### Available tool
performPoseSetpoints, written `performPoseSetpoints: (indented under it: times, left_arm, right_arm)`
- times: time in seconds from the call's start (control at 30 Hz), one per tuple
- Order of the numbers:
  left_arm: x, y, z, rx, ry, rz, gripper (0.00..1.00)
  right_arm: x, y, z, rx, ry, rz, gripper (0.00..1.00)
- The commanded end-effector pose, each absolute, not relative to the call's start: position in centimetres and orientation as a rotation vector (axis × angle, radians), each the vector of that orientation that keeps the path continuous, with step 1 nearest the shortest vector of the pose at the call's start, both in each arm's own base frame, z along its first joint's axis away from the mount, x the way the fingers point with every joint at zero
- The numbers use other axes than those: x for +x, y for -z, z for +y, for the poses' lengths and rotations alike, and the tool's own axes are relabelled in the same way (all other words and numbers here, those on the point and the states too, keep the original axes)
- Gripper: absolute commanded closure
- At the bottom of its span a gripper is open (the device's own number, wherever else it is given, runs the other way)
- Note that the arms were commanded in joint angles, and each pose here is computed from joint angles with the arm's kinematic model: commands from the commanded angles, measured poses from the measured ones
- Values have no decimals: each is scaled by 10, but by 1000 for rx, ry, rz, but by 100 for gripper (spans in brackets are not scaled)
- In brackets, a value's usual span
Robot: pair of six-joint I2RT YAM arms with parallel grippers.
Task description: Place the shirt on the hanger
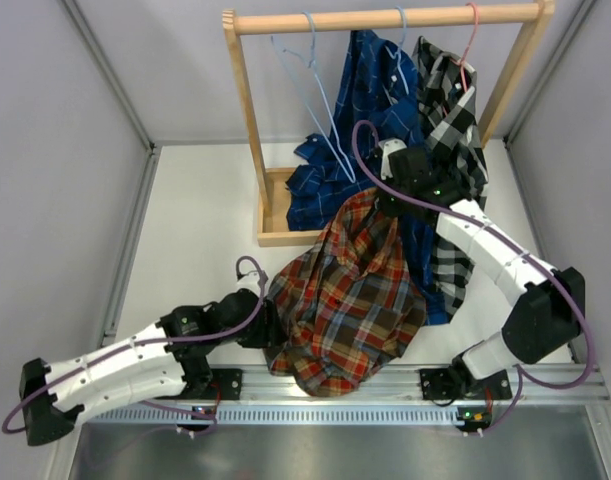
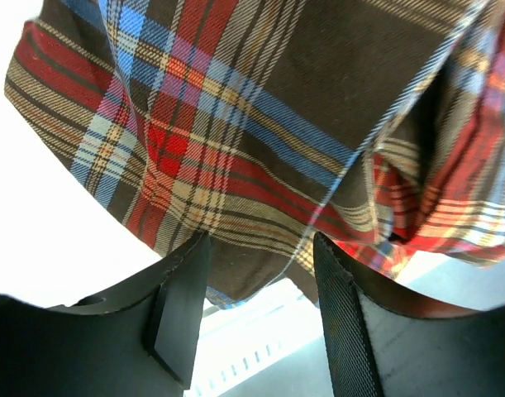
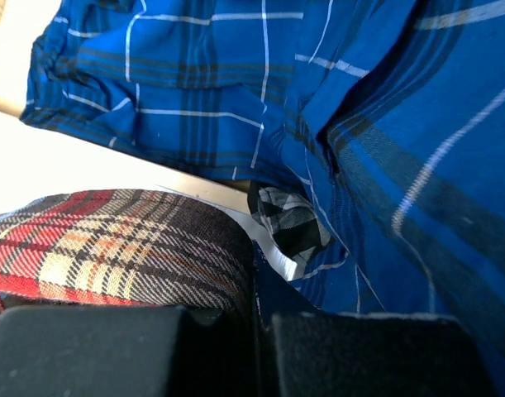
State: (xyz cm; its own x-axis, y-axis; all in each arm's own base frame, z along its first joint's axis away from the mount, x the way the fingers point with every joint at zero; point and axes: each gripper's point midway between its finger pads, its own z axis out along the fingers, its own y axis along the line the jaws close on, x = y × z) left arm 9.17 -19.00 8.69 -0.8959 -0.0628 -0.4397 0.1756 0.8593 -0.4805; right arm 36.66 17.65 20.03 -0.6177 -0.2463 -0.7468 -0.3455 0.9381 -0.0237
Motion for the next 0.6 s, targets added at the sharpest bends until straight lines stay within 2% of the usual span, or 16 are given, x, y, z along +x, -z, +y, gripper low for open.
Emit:
performPoseSetpoints:
  times: [0.0,0.1,0.13,0.23,0.27,0.3,0.33,0.37,0.5,0.57]
  left_arm:
    - [99,-83,-194,55,689,2565,43]
    - [101,-82,-200,65,692,2558,37]
    - [102,-80,-198,66,674,2559,40]
    - [109,-73,-194,29,617,2553,60]
    - [110,-72,-194,24,612,2548,60]
    - [112,-69,-193,21,599,2548,66]
    - [113,-68,-193,16,593,2543,78]
    - [115,-68,-193,2,584,2540,100]
    - [132,-77,-182,-110,511,2463,100]
    - [155,-101,-166,-250,424,2337,100]
  right_arm:
    - [377,-222,178,-381,-187,2223,100]
    - [377,-222,181,-389,-198,2227,100]
    - [377,-223,180,-389,-199,2224,100]
    - [374,-227,182,-392,-214,2214,100]
    - [374,-227,181,-394,-218,2212,100]
    - [373,-229,181,-395,-218,2210,100]
    - [372,-230,180,-396,-219,2205,100]
    - [372,-232,179,-393,-219,2202,100]
    - [364,-231,180,-391,-248,2203,100]
    - [354,-230,181,-397,-280,2206,100]
